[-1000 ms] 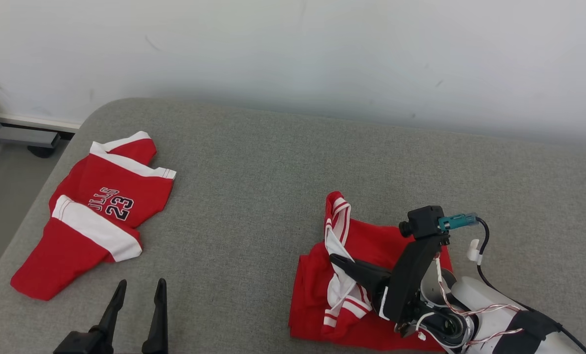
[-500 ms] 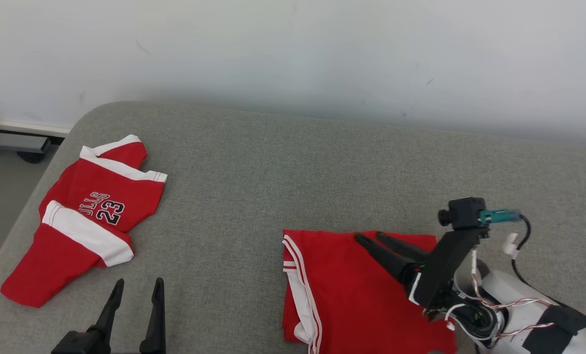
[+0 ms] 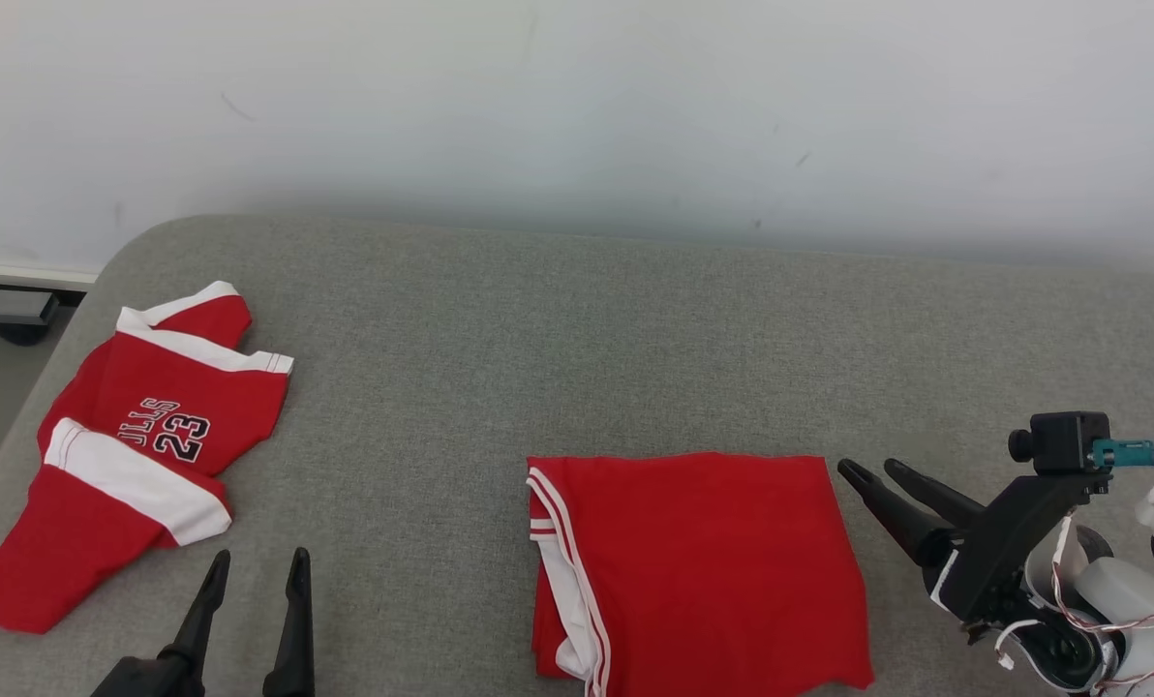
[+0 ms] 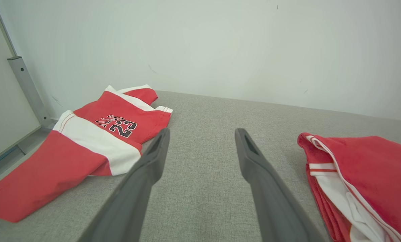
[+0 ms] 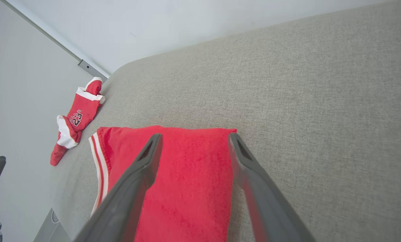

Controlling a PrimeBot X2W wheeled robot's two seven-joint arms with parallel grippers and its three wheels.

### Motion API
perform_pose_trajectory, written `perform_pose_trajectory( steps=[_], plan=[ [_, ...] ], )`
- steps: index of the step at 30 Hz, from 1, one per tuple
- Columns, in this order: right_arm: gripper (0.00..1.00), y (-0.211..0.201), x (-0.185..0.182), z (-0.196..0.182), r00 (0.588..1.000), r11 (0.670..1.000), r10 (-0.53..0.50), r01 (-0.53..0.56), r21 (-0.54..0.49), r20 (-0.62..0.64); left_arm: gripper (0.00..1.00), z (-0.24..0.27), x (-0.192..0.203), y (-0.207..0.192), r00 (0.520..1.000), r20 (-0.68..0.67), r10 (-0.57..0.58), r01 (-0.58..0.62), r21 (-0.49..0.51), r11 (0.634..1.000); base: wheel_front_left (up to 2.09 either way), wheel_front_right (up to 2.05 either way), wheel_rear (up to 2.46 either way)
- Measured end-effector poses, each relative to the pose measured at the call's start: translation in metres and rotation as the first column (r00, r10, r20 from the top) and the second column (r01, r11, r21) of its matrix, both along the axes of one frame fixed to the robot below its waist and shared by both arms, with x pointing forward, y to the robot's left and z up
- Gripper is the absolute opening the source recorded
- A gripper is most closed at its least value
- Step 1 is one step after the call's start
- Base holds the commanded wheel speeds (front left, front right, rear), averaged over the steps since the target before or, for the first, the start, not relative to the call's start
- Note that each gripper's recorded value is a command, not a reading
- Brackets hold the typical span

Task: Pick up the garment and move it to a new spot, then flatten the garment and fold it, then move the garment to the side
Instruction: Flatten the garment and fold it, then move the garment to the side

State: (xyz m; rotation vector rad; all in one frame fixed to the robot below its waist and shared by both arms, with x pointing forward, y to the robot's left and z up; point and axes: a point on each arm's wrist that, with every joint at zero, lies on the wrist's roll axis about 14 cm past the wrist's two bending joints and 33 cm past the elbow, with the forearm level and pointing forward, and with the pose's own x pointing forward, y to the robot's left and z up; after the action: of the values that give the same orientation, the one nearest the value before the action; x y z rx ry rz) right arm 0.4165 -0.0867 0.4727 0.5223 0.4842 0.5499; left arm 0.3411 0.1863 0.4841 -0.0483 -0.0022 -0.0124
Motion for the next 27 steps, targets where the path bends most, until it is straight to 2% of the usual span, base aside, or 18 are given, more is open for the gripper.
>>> perform_pose_trajectory(
  steps=[8,21,27],
  plan=[
    [1.0,-0.02,-0.011,-0.032,0.996,0.996,-0.019,0.011,-0.09,-0.086,1.0,0.0,0.003,-0.005,1.0,0.001,-0.02,0.02,0.002,1.0,0.0,0.0,0.0],
    [1.0,0.011,-0.02,-0.058,0.979,0.992,0.049,-0.071,-0.106,-0.196,1.0,0.004,0.001,0.004,1.0,0.012,0.006,-0.006,0.017,1.0,0.0,0.0,0.0],
    [1.0,0.019,-0.027,-0.066,0.965,0.987,0.08,-0.112,-0.116,-0.251,1.0,0.007,-0.003,0.019,0.998,0.022,0.051,-0.052,0.071,0.996,0.0,0.0,0.0]
  ],
)
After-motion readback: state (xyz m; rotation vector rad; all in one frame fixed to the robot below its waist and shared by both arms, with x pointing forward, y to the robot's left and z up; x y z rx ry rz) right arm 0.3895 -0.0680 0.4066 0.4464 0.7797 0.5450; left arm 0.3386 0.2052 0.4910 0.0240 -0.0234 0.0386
